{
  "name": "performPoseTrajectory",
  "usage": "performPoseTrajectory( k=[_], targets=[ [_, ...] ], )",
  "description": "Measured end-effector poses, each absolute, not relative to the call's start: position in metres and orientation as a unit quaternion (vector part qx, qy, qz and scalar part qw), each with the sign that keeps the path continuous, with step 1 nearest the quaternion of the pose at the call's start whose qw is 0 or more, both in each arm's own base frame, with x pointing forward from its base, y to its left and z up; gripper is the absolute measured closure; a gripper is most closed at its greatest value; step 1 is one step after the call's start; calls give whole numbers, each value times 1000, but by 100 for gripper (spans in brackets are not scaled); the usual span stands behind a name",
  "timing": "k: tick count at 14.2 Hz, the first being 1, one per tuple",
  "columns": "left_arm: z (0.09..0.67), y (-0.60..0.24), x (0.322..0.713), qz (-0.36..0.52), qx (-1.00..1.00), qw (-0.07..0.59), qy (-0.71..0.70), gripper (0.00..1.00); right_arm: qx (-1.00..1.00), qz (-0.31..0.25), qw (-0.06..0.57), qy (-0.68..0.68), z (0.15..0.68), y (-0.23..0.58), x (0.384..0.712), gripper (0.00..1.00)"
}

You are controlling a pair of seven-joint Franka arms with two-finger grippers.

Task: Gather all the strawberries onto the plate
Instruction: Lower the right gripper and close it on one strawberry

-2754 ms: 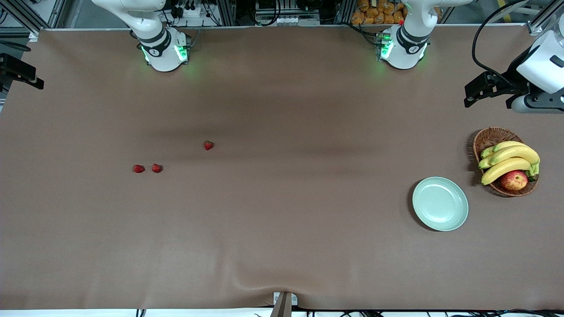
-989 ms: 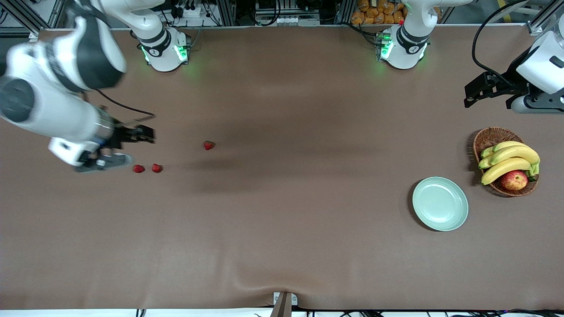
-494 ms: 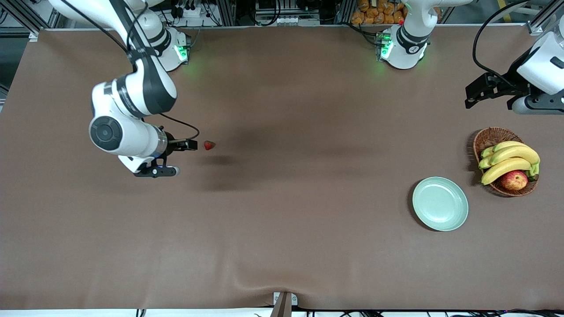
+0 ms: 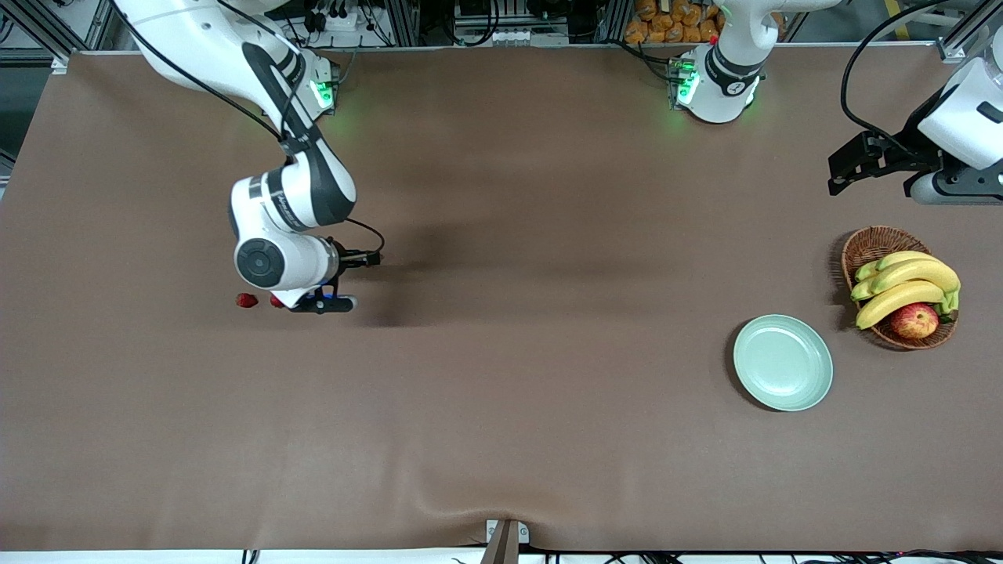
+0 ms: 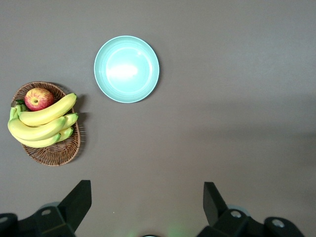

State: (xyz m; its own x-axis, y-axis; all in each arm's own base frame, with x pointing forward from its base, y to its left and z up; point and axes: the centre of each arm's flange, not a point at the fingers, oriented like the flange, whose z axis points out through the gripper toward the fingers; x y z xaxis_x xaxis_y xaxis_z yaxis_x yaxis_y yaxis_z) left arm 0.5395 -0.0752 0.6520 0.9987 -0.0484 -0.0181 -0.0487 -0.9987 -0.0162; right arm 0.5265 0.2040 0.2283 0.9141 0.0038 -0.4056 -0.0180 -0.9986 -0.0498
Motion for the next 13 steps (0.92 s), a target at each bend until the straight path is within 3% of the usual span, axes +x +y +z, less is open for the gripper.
performPoseTrajectory(
  k=[13],
  targets=[
    [652,-75,540,7,-1000,9,25,0,-970,236,39,29,172,209,512,2]
  ],
)
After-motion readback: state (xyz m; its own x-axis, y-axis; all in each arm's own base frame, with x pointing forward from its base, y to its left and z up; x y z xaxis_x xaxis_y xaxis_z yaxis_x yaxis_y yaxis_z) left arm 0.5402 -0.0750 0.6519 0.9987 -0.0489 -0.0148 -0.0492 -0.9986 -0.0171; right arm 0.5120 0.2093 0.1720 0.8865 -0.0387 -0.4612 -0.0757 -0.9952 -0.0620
